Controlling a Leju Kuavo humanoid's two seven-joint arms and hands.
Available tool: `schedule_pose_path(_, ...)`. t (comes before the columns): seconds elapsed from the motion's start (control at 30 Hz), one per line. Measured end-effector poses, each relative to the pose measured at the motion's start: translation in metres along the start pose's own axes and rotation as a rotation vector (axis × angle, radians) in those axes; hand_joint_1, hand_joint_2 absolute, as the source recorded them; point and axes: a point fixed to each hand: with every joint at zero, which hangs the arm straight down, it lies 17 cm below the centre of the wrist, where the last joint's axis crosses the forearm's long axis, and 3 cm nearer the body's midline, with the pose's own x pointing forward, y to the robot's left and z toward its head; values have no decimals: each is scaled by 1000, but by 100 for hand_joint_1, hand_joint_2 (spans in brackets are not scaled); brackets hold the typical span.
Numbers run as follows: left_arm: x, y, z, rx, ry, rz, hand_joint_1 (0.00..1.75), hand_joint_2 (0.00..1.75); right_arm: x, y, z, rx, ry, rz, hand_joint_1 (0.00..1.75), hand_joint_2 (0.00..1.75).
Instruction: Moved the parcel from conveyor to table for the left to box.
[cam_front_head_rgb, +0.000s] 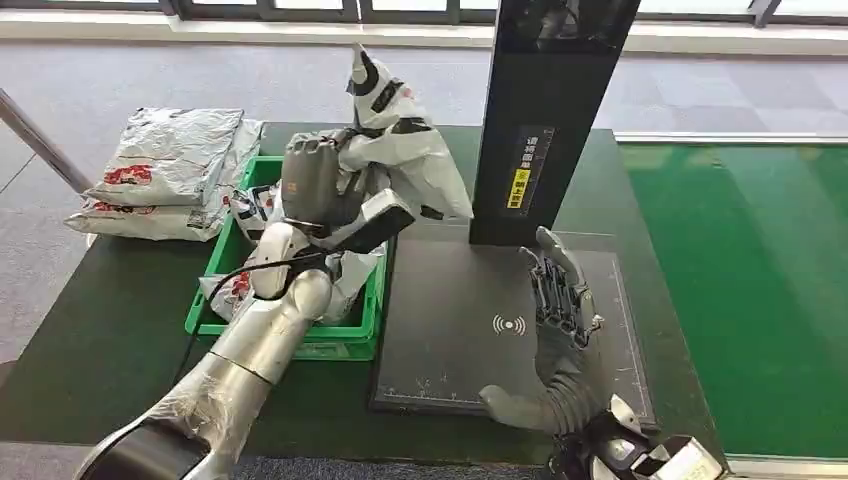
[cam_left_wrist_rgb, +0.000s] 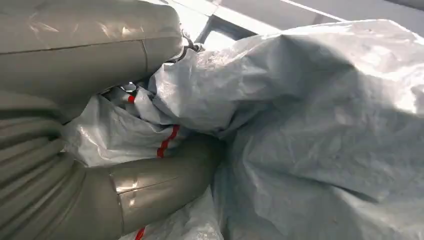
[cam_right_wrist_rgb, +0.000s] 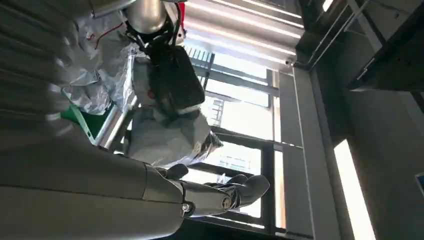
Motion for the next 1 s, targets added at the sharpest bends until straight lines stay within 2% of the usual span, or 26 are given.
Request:
schedule_pose_path(0.1,-48,18,-1,26,82,-45,175,175,4,2,4,-3,3,11,0,175)
schedule_pose_path(0.17,-73,15,6,-3,124,-87,175,175,6,3,6,-2,5,20,0,175)
schedule_pose_path(0.3,-119,-20,40,-158,240,-149,175,175,10,4,5,2,0,30,0,175)
schedule_pose_path(0.47,-153,-60,83,-349,351,-174,175,175,12,6,6,11,-1,26,0,175)
schedule_pose_path(0.57,-165,-72,104,-416,389,-187,175,175,12,6,6,14,-1,24,0,175)
schedule_pose_path(0.83,-182,-83,128,-486,441,-206,175,175,12,7,6,21,-2,17,0,175)
schedule_pose_path(1.0,-193,-97,161,-592,468,-246,175,175,11,5,2,32,-9,16,0,175)
